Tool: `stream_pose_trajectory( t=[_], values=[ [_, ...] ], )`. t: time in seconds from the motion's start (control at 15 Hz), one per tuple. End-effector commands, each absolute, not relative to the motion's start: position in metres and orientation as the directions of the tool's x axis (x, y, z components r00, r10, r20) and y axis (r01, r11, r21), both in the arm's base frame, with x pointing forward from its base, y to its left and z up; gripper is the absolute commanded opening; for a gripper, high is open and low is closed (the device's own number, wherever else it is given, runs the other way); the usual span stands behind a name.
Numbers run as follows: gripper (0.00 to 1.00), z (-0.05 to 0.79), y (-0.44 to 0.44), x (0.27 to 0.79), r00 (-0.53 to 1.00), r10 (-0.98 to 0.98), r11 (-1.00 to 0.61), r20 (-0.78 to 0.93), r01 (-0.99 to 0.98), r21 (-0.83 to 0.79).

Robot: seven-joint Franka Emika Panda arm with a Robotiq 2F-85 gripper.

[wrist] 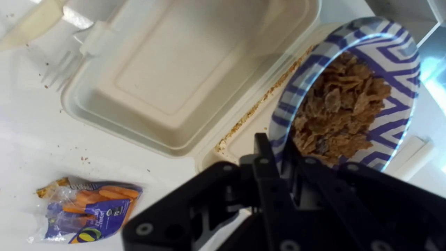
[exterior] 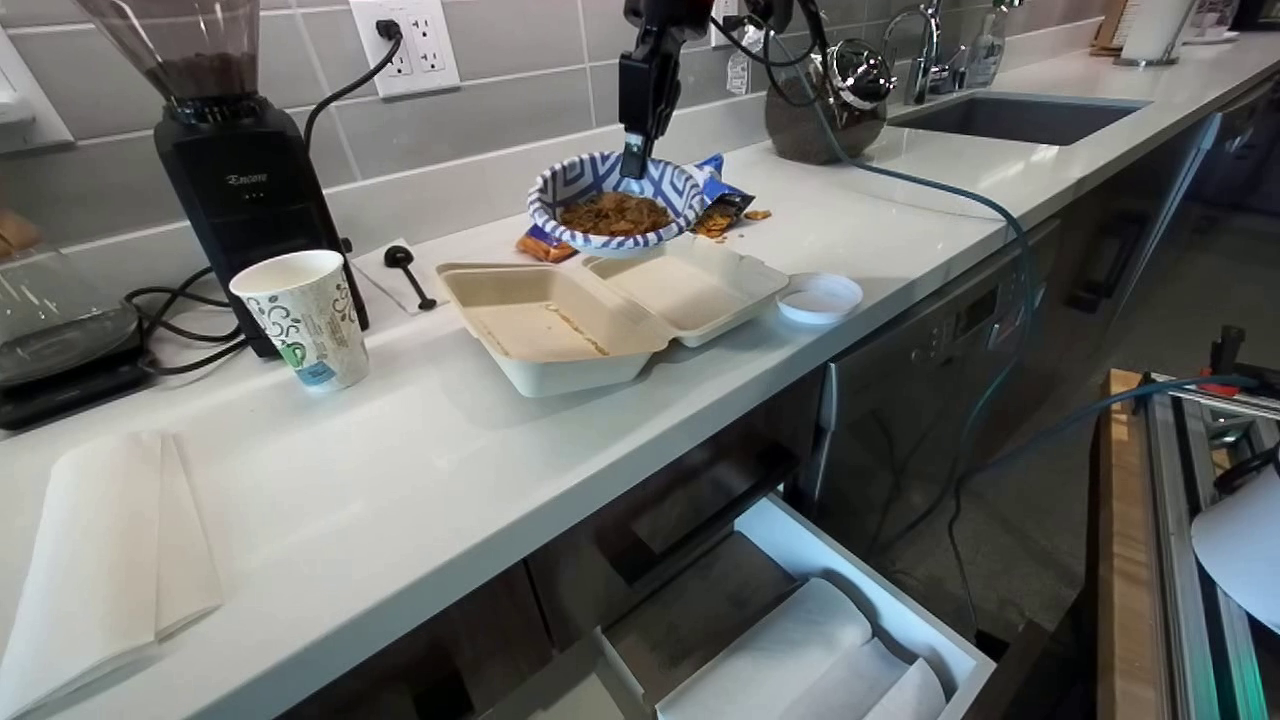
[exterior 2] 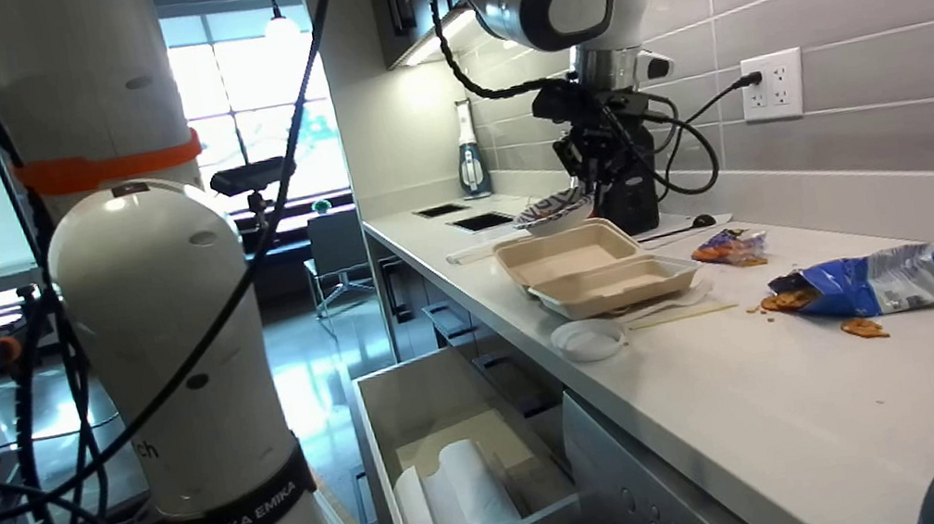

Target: Pour the contents in the bowl into the carton box

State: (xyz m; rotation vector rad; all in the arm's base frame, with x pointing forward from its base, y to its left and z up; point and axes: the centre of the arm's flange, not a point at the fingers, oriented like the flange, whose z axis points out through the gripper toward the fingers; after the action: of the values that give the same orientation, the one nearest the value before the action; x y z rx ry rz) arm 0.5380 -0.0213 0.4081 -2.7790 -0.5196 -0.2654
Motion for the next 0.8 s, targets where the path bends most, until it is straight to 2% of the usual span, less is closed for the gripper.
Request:
stream_pose_trajectory(
  t=[0.0, 0.73],
  values=[
    [0.03, 0.407, -0.007, 0.537, 0.887, 0.337, -0.877, 0.317, 0.418, -0.237],
    [0.03, 0.414, 0.023, 0.544, 0.756, 0.39, -0.852, 0.526, 0.512, -0.105]
  ],
)
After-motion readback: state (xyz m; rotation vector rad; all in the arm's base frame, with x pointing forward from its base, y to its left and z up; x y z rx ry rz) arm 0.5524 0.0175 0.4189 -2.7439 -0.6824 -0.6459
